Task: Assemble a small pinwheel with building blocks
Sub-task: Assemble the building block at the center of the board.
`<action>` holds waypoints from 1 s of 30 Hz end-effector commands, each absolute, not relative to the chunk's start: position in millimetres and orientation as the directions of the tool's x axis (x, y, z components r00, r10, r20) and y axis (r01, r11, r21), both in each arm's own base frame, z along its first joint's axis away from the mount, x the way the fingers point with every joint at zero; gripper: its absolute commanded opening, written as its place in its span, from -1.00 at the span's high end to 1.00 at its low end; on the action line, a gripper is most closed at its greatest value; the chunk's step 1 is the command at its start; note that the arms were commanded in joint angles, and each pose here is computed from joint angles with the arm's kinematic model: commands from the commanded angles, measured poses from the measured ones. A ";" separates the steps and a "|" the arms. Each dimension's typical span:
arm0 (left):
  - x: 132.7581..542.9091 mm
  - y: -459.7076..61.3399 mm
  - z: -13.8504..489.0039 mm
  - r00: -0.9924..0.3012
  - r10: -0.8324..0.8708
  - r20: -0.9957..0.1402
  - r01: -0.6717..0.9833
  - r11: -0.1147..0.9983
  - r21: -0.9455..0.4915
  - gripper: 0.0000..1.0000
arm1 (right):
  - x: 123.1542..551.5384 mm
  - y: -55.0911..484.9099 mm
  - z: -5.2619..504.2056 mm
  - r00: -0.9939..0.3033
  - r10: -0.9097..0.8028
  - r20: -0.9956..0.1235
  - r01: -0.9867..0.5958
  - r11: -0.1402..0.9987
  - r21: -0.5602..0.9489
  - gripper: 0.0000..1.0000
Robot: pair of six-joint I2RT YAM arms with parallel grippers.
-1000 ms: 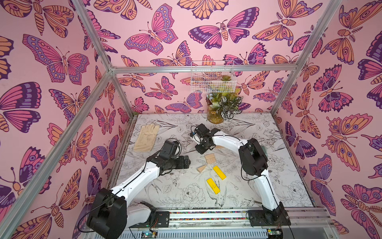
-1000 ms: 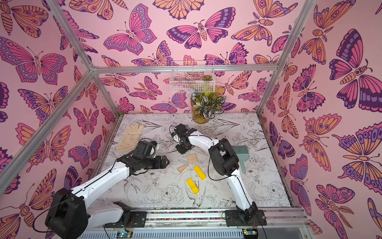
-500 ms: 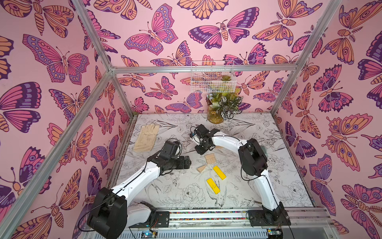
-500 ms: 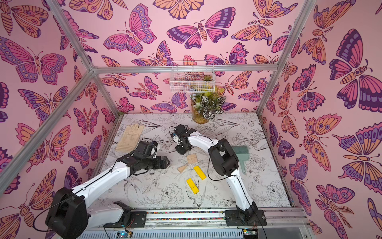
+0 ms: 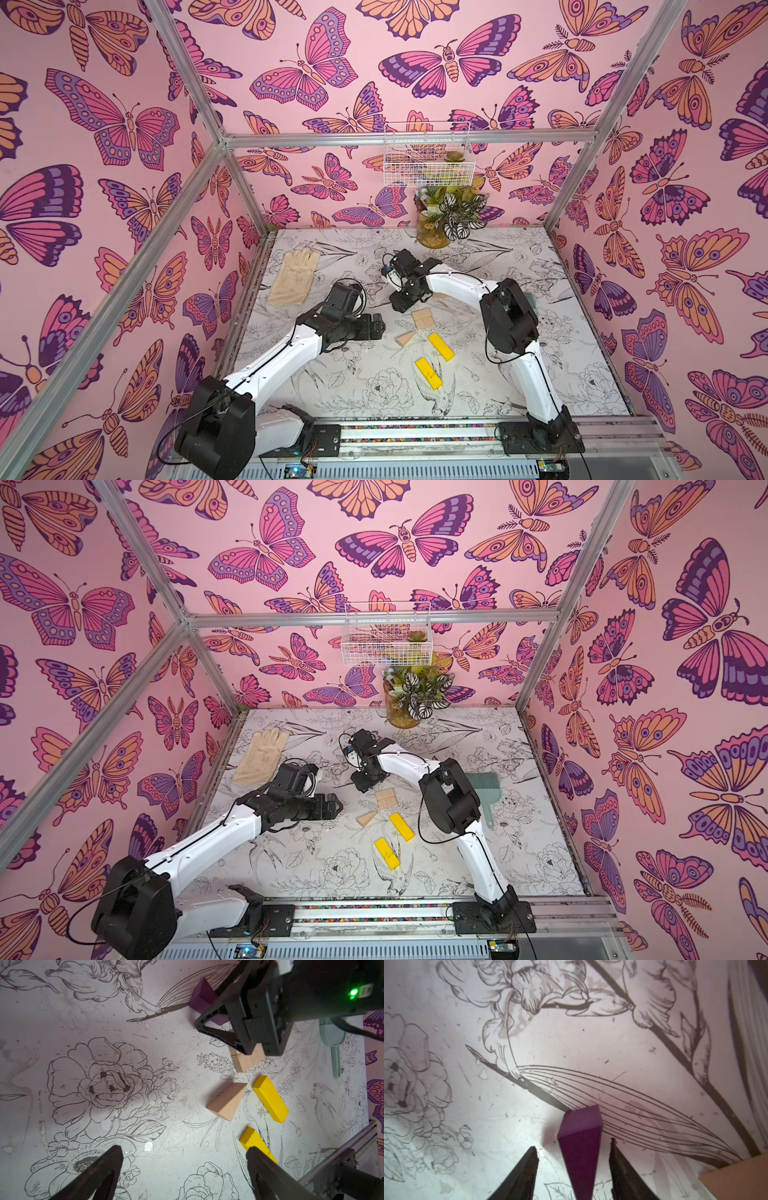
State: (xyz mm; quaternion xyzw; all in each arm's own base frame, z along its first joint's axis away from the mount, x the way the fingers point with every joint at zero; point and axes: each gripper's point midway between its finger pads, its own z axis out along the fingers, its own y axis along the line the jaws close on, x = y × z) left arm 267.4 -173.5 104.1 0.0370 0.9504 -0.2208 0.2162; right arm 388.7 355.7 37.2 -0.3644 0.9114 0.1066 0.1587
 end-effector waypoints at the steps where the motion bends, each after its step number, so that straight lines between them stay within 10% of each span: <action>1: 273.7 -177.4 113.2 -0.885 0.002 -0.465 0.208 0.896 -0.392 -0.92 | 399.8 363.1 95.8 -0.659 -0.578 -0.482 -0.684 0.727 0.063 -0.26; 13: 315.0 -201.8 142.5 -0.842 0.139 -0.521 0.339 0.888 -0.311 -0.72 | 404.1 296.2 145.1 -0.734 -0.435 -0.521 -0.550 0.831 0.081 -0.29; 30: 404.2 -284.9 116.9 -0.839 0.331 -0.432 0.448 0.871 -0.201 -0.47 | 429.5 177.5 67.3 -0.927 -0.181 -0.329 -0.220 0.972 0.087 -0.21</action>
